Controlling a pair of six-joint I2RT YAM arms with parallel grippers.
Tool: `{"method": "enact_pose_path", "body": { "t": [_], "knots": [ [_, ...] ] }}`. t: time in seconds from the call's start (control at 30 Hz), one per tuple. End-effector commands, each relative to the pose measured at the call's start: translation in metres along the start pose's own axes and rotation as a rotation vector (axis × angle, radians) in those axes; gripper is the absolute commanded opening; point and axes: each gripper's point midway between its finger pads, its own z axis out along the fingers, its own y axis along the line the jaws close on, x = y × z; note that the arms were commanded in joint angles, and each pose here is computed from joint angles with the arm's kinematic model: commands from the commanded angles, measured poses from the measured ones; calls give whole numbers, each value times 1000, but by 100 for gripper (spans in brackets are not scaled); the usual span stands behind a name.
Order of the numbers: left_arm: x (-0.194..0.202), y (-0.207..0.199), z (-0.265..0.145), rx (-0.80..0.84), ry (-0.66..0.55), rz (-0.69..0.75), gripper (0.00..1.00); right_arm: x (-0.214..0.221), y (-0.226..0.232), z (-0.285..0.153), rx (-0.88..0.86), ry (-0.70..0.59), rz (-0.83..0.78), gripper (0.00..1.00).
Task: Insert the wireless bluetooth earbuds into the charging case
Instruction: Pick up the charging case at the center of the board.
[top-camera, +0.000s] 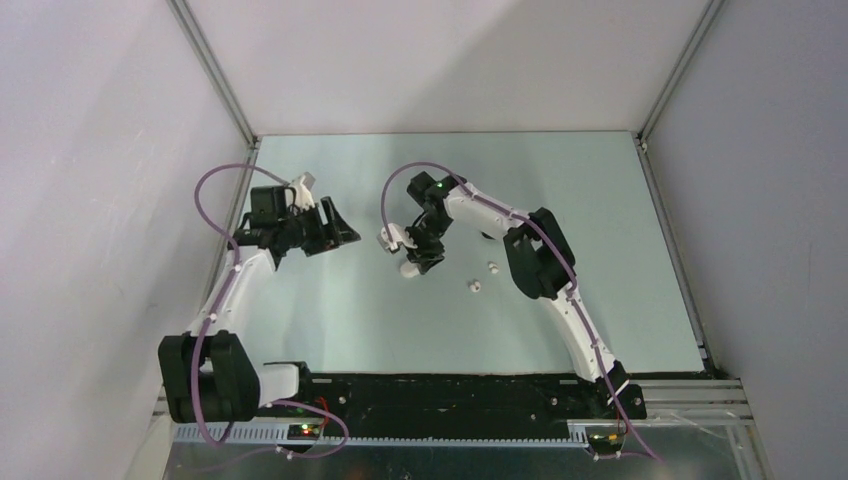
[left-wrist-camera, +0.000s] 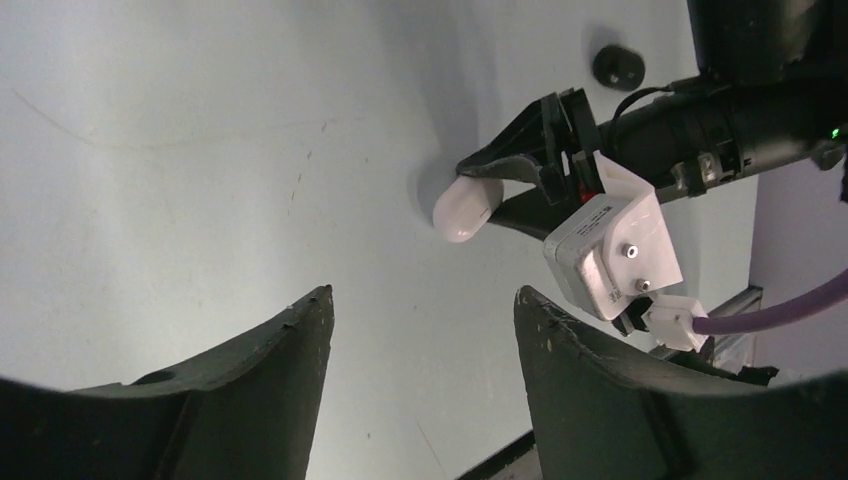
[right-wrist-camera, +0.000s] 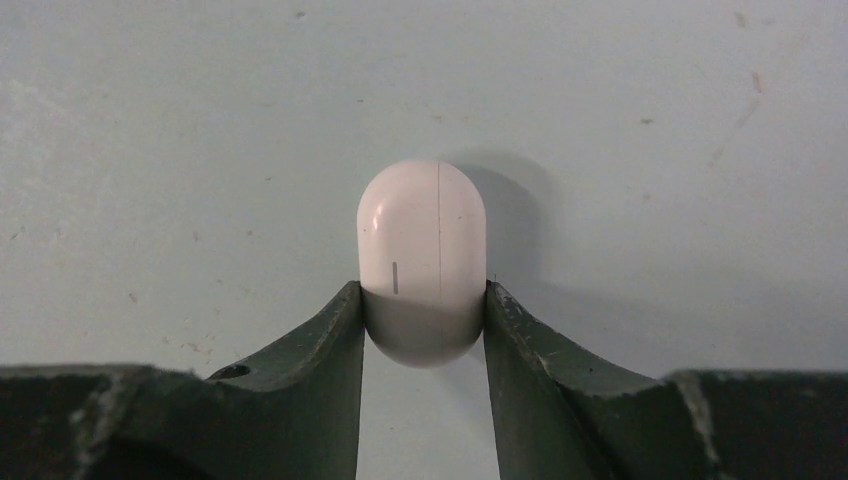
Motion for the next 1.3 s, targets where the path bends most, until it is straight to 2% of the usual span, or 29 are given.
{"method": "enact_pose_path", "body": {
  "t": [0.0,0.03,0.17,0.3,0.43,0.5,0.6,0.67,1.03,1.23,1.27],
  "knots": [
    [-29,-14,5,109,-112,23,70,-36,-42,-63,263,-61,56,18],
    [-43,-21,6,144,-165,50,70,-34,-41,-69,294,-73,119,16],
    [-77,-62,8,340,-226,78,69,-69,-57,-140,533,-158,119,14],
    [-87,-119,5,567,-157,215,69,-93,-50,-204,680,-218,171,13],
    [-71,-156,3,753,-50,351,68,-101,-46,-231,755,-236,203,13],
    [-63,-167,2,825,4,379,67,-103,-47,-234,778,-223,201,13],
    [-59,-170,13,877,96,321,63,-103,-50,-234,804,-202,194,13],
    [-65,-174,15,896,116,312,62,-99,-54,-230,814,-186,196,13],
    [-75,-178,24,900,148,262,59,-111,-60,-229,841,-198,175,13],
    [-73,-180,27,902,158,258,49,-112,-60,-229,844,-200,176,13],
    [-73,-181,27,905,158,262,44,-112,-61,-228,844,-199,175,13]
  ]
}}
